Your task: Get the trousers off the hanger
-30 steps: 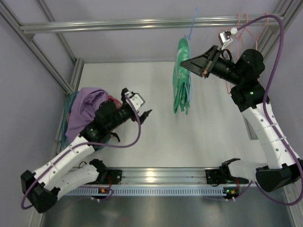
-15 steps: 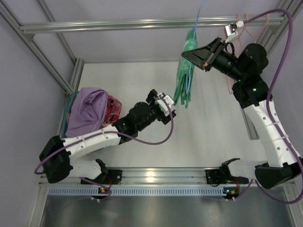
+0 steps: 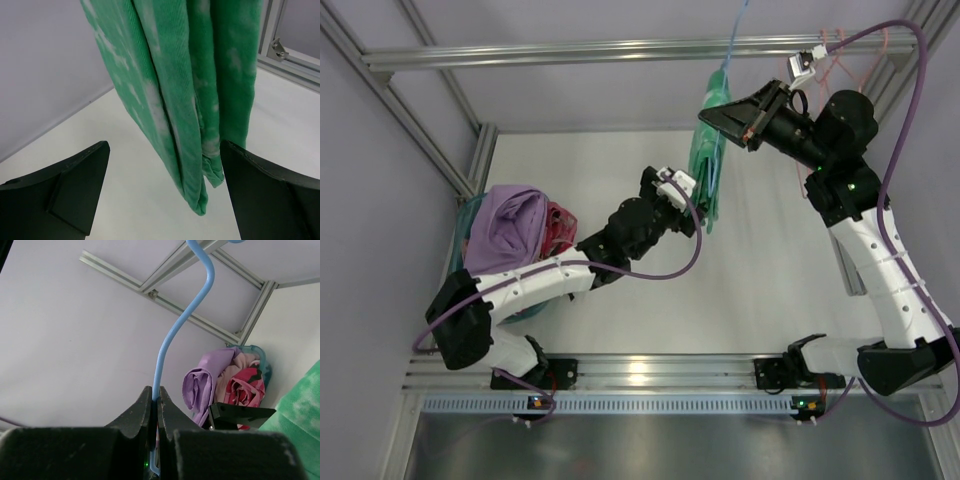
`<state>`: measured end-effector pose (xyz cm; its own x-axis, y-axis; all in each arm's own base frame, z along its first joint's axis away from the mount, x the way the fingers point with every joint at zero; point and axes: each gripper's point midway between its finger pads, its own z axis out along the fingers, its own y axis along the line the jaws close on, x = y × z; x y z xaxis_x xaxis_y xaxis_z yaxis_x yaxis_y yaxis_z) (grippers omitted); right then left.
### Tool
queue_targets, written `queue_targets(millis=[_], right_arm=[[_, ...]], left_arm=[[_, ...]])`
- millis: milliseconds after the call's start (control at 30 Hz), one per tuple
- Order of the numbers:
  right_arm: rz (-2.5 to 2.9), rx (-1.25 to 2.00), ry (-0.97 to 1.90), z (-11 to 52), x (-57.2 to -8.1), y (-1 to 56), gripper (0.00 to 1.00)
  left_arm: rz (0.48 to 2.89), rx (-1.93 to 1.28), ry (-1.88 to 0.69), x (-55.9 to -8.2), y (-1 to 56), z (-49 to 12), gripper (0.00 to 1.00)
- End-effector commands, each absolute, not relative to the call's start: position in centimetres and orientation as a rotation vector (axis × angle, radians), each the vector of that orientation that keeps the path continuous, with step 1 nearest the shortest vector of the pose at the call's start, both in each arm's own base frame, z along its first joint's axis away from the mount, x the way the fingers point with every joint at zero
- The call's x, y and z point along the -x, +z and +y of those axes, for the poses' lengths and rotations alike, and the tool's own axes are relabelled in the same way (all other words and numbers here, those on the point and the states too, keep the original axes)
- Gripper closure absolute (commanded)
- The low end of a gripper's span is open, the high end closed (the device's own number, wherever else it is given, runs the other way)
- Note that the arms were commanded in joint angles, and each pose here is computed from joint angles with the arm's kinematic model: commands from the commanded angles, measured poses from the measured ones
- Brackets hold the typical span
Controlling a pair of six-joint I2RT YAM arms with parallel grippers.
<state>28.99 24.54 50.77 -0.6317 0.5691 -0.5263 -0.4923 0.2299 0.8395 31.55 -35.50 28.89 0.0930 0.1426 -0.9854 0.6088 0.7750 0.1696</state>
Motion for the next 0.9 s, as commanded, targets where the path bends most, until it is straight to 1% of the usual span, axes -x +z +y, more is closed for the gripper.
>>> queue_targets(millis=[0,300,533,867], right_arm=[[1.317,0.111,1.557,23.2,-24.5,58.9,1.00],[1.315,0.127,1.575,23.2,-23.9,58.7,1.00],[1.328,0.140,1.589,23.5,-23.6,58.1,1.00],[1.321,0.154,1.579,23.5,-23.7,58.3,1.00]], left_arm=[[1.395,-0.547,-0.396,-32.4,32.1,-35.4,0.03],[1.423,-0.519,-0.327,-33.6,31.0,-32.5,0.04],[1.425,-0.507,-0.319,-34.3,31.1,-31.8,0.04],[1.455,-0.498,-0.329,-33.3,30.1,-30.3,0.03]])
